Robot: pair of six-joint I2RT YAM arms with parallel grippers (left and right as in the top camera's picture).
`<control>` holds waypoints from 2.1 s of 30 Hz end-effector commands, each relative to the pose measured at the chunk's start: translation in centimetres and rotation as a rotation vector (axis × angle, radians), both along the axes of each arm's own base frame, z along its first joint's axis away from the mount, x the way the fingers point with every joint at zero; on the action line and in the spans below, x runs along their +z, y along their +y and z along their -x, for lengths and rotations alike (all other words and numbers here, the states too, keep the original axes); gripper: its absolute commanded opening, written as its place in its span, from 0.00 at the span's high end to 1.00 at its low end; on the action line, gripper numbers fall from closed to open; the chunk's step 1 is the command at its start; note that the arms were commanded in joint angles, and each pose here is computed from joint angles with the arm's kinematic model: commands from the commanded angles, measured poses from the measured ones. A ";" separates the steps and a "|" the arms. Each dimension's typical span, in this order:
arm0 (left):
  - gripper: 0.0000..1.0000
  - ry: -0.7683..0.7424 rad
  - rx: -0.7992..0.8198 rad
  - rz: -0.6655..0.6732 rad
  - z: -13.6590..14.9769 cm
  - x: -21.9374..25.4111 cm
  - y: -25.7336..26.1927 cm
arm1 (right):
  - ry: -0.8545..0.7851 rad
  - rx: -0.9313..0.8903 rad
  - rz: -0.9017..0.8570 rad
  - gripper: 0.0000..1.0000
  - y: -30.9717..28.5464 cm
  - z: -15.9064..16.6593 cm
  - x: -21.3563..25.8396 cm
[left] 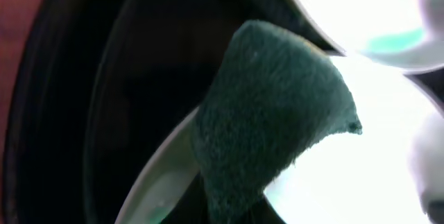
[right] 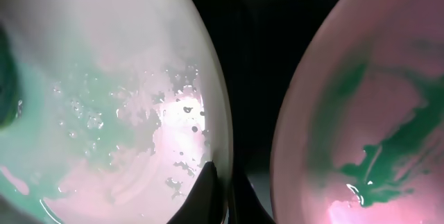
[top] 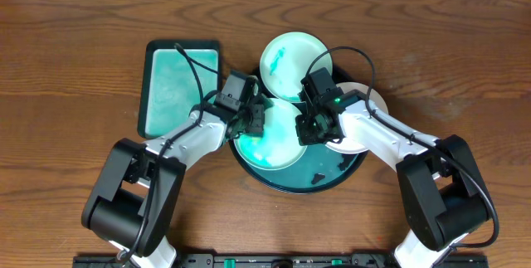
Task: Clean dirty plates on tray and stack at the side
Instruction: 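Move the sponge back over the basin with the left gripper, then lift the mint plate off the tray with the right gripper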
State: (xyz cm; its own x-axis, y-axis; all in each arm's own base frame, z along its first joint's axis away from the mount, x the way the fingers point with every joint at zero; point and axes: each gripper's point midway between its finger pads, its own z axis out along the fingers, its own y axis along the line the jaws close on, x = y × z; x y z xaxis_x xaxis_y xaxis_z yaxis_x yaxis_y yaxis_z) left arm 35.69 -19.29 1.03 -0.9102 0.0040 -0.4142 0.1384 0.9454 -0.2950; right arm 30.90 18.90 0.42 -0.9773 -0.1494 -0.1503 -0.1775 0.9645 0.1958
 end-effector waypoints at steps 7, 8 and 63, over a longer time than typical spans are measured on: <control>0.93 -0.153 -0.138 0.174 -1.5 3.6 -3.2 | 0.024 0.002 0.117 0.99 -2.3 0.8 -1.9; 0.93 -0.167 -0.148 0.189 -1.5 4.3 -3.4 | 0.023 0.002 0.117 0.99 -2.3 0.7 -1.9; 0.93 -0.180 0.612 -0.100 -1.8 10.2 23.4 | -0.832 0.633 1.289 0.99 5.5 -7.5 25.9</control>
